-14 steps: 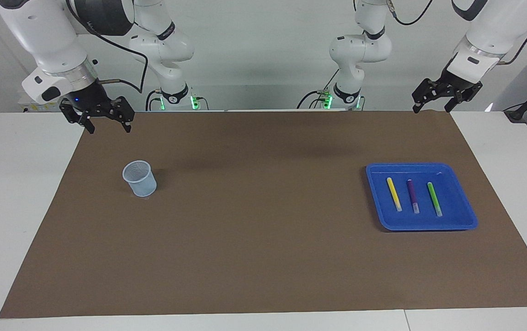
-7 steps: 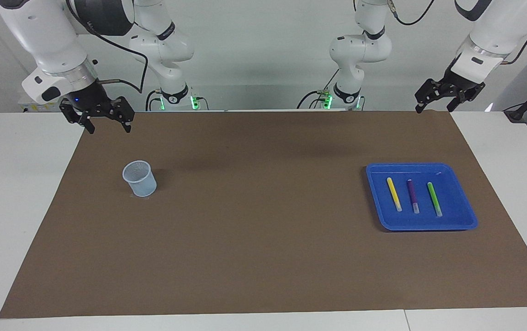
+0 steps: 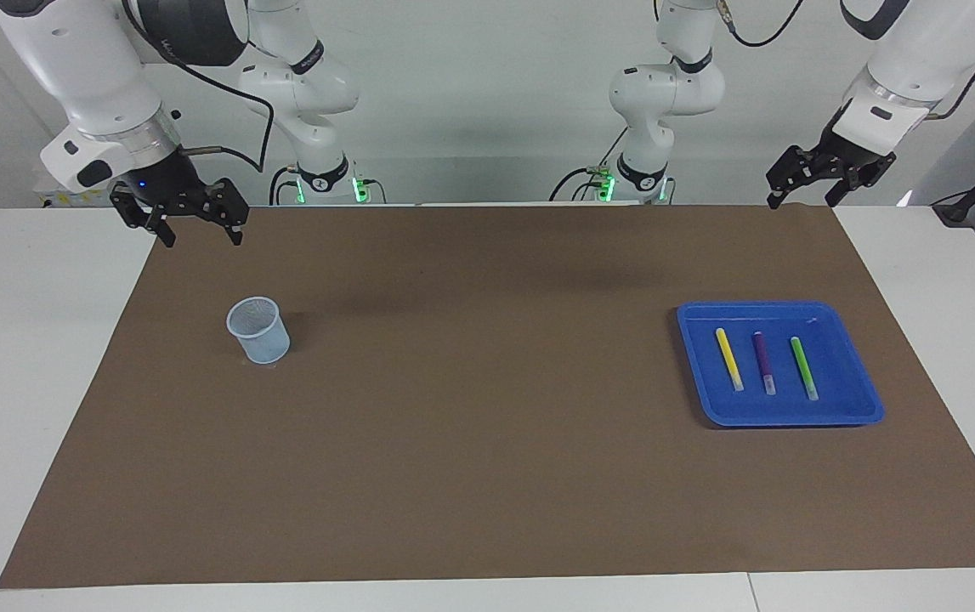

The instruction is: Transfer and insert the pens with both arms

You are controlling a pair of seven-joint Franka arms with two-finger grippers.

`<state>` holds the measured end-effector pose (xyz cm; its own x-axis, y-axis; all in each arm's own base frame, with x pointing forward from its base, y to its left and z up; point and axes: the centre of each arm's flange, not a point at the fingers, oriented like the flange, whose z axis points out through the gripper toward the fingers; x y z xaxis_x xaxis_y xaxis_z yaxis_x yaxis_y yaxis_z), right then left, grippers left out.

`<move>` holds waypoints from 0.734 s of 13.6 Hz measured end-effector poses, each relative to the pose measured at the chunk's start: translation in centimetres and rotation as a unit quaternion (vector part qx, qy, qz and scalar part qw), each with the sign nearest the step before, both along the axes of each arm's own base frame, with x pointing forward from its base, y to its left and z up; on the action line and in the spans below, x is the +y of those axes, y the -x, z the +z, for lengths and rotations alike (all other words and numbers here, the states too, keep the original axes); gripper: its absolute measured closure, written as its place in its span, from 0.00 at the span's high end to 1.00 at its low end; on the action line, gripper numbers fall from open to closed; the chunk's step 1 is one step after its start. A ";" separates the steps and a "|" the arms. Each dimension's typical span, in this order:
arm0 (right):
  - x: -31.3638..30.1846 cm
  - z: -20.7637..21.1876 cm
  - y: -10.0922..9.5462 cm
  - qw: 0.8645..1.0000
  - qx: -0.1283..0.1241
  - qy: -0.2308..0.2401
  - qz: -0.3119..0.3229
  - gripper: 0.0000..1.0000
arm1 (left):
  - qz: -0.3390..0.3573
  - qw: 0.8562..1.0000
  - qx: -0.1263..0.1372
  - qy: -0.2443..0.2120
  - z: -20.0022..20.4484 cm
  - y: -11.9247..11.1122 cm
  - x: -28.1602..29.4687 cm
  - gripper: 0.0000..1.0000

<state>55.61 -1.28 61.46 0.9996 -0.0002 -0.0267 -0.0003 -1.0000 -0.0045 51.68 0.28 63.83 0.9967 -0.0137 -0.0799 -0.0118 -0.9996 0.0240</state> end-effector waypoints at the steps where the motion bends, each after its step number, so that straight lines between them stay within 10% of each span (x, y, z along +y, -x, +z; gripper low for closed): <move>1: 0.0 0.0 0.0 1.000 0.000 0.000 0.000 1.00 | 0.001 1.000 0.000 0.000 0.0 0.0 0.0 1.00; 10: 0.0 0.0 0.0 1.000 0.000 0.000 0.000 1.00 | 0.009 1.000 -0.018 0.001 -4.4 -0.1 0.7 1.00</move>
